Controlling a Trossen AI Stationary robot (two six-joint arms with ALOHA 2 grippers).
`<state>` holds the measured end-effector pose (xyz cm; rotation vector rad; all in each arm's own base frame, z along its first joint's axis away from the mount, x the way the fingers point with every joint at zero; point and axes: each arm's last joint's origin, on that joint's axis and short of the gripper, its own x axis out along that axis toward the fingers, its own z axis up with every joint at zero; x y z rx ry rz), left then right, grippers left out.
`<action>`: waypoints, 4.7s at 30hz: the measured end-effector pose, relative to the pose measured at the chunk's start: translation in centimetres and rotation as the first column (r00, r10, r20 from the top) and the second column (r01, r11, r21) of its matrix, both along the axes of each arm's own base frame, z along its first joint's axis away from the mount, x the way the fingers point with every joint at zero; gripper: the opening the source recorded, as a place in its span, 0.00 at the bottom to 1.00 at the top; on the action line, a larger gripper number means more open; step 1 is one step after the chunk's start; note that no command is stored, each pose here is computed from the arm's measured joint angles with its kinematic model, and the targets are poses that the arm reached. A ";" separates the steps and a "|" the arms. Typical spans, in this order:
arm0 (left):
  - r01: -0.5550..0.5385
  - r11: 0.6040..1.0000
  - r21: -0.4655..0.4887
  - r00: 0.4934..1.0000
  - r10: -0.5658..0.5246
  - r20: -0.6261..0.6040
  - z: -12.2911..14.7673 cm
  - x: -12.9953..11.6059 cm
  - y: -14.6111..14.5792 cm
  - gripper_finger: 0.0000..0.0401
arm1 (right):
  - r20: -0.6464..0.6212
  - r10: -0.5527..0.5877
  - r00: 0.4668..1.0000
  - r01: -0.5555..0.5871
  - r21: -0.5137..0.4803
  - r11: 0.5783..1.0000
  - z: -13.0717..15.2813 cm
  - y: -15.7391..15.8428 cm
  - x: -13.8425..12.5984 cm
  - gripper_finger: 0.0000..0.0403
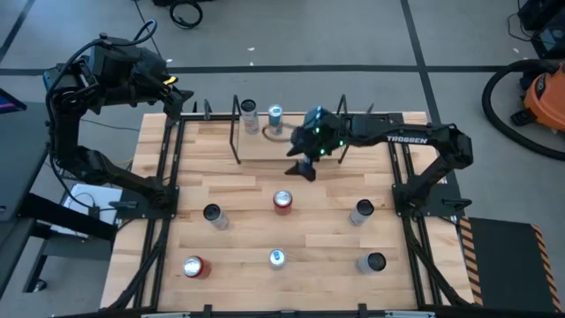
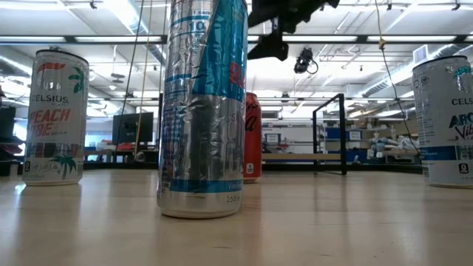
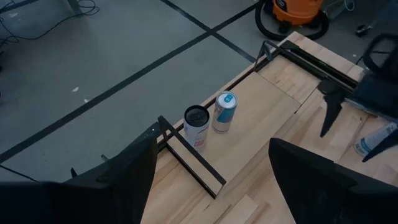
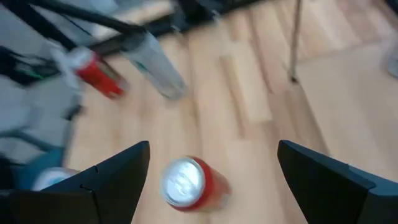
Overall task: Place canned beverage on shelf
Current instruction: Put the right red-black soda can on the shelf
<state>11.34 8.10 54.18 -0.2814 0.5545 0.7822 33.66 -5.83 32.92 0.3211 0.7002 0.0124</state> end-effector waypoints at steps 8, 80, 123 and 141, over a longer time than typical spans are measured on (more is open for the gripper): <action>0.002 1.000 0.002 1.000 -0.002 -0.002 0.0 0.0 0.0 0.78 | -0.065 -0.047 0.997 0.042 -0.076 0.996 -0.5 3.6 0.2 0.90; 0.009 0.997 -0.082 0.991 -0.020 -0.129 -5.7 1.4 0.7 0.78 | 0.080 0.048 0.996 -0.014 -0.382 0.924 -12.7 10.3 0.6 0.90; 0.063 0.998 -0.024 0.998 -0.063 0.009 -22.1 -0.1 -0.8 0.78 | 0.041 -0.011 0.999 0.026 -0.396 0.918 -15.3 9.2 1.8 0.79; 0.262 0.965 0.002 0.935 -0.255 0.245 -25.8 2.4 -0.1 0.78 | 0.154 -0.065 0.986 0.134 -0.490 0.861 -5.3 3.7 0.5 0.79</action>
